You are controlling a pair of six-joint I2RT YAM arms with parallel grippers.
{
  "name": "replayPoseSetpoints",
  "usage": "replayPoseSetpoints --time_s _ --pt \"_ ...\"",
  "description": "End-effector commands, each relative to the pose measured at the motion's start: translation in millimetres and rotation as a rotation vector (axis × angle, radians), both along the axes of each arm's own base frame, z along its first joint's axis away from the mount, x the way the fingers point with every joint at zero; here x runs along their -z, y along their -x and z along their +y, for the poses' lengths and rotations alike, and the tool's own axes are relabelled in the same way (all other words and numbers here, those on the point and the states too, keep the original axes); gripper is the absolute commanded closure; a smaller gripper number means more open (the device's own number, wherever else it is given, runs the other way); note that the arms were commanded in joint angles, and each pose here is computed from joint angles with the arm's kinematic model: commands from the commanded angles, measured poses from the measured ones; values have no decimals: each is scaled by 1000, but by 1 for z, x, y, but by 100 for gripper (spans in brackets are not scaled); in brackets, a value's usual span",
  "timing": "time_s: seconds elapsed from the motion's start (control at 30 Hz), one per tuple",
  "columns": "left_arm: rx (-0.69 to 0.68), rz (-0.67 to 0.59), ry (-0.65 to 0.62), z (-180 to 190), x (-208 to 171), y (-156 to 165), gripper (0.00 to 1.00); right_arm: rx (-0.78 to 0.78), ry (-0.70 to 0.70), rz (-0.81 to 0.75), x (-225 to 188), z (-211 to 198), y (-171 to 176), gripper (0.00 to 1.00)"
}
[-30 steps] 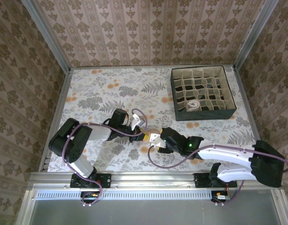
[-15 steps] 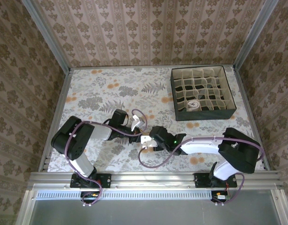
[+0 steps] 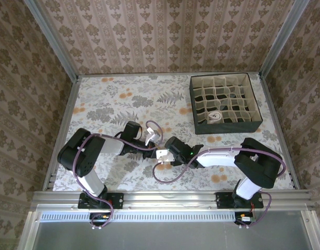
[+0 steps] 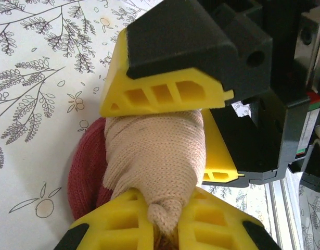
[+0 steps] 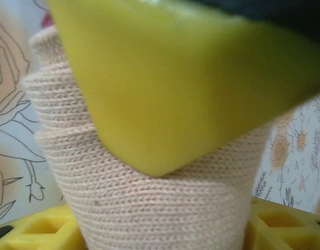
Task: Roll the socks
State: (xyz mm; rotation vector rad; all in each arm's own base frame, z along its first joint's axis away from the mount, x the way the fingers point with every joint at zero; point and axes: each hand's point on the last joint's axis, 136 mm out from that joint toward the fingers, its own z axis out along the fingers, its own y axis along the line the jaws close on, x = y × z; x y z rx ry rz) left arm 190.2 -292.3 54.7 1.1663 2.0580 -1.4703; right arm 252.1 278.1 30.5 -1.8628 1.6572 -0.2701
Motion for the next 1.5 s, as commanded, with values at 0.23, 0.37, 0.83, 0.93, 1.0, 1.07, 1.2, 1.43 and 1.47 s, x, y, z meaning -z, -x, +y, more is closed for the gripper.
replayPoseSetpoints --time_s 0.23,0.37,0.83,0.93,1.0,1.07,1.2,1.43,1.47 --pt "-20 -20 11 10 -14 0 71 -9 -81 161 -1 11 21 100" --pt "-92 -203 53 21 -52 -20 0 60 -193 217 -19 7 25 100" --pt "-300 -838 194 69 -200 -42 0 356 -762 457 -147 -24 -13 100" --pt "-193 -820 270 54 -211 -24 0 321 -809 567 -166 -19 -10 100" --pt "-130 -834 285 42 -209 -15 0 276 -825 631 -177 -13 -4 100" --pt "-75 -848 292 30 -204 -7 0 233 -842 677 -187 -8 2 100" --pt "-16 -876 319 12 -204 -2 0 147 -880 747 -206 0 14 100" --pt "75 -882 369 -7 -215 5 0 6 -918 863 -228 7 42 100" --pt "84 -883 377 -8 -218 7 0 -21 -918 884 -231 7 47 100"
